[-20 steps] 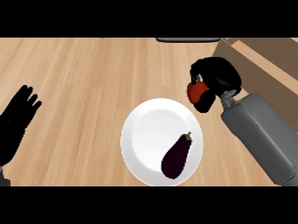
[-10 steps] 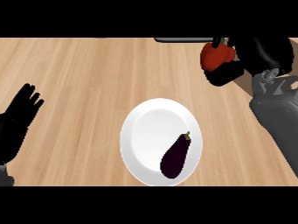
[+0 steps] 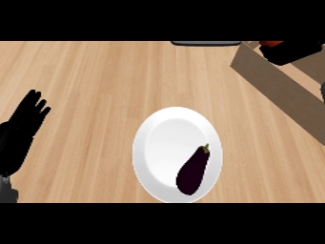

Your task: Pick the bell pepper from the plate and place it in the cardboard box

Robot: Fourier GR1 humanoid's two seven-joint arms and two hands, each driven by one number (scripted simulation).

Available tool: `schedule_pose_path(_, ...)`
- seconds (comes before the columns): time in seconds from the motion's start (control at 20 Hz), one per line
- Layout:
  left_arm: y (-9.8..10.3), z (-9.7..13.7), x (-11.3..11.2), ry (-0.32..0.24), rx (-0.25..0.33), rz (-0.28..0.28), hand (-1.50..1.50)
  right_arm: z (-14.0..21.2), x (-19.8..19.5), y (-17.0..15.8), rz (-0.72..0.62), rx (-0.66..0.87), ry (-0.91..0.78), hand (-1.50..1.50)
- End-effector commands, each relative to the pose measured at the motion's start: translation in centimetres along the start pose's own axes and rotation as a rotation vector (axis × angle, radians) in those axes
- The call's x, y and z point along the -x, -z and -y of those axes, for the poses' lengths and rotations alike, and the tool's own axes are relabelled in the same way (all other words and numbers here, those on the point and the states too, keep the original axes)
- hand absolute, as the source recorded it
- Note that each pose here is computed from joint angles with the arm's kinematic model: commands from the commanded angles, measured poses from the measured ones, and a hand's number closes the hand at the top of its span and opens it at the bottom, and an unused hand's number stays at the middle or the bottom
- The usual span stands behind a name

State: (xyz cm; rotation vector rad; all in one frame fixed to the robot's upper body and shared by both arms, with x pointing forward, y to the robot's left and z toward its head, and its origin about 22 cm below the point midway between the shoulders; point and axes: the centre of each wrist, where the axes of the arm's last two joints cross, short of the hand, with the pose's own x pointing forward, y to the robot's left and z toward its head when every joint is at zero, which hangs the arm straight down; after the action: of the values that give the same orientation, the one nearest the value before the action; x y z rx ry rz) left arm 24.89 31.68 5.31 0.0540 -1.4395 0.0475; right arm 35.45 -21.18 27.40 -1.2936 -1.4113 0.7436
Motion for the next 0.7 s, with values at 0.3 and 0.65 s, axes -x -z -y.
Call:
schedule_pose_path(0.3,0.1,0.0,-0.1,0.003,0.002,0.005,0.0,-2.2,7.3,4.6,0.002,0.004,-0.049,1.5)
schedule_pose_path(0.65,1.0,-0.1,-0.2,-0.003,0.005,0.008,0.0,-7.6,11.2,5.0,-0.004,-0.029,-0.044,1.5)
